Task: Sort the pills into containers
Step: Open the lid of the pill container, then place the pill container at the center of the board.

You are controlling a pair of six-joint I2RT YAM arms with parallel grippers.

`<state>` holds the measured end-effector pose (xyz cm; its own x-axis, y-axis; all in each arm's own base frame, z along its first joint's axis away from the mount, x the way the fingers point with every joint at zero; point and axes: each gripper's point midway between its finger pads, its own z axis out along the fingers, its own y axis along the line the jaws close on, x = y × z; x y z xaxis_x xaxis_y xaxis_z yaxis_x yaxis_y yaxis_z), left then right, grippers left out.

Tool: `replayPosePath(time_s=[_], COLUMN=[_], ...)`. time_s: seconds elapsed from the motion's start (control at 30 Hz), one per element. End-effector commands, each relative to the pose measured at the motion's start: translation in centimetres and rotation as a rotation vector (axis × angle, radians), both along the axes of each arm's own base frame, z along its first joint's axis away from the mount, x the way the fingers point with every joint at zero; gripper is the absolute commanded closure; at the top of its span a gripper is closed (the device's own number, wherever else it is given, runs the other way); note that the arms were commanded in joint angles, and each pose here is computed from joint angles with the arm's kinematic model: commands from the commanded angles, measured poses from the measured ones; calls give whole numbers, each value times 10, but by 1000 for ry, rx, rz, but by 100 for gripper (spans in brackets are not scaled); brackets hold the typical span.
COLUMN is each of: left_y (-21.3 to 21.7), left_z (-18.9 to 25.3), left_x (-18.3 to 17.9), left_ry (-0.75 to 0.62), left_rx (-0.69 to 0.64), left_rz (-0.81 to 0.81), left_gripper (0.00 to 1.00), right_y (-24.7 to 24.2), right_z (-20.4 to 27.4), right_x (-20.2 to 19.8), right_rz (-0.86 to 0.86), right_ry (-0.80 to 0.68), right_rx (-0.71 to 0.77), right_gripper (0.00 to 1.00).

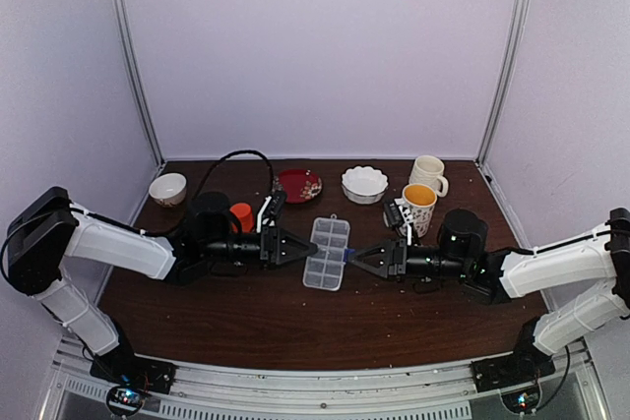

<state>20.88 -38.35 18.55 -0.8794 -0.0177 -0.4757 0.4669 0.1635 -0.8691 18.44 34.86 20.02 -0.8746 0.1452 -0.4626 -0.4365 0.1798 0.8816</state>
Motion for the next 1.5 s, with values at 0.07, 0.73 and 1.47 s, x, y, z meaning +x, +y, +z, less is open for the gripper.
replayPosePath(time_s=[0.07,0.73,1.47], left_y=[-2,8,4], left_z=[10,-47,-111], left_x=[3,10,10], left_ry=[-39,24,99], left_rx=[-17,150,300], left_rz=[7,73,31], left_gripper=[88,29,33], right_y=[2,0,32], right_z=[24,-39,-89], right_x=[-3,15,30], right_rz=[15,-48,12], right_ry=[-66,73,218], right_rx=[62,-233,-340], right_gripper=[96,100,100])
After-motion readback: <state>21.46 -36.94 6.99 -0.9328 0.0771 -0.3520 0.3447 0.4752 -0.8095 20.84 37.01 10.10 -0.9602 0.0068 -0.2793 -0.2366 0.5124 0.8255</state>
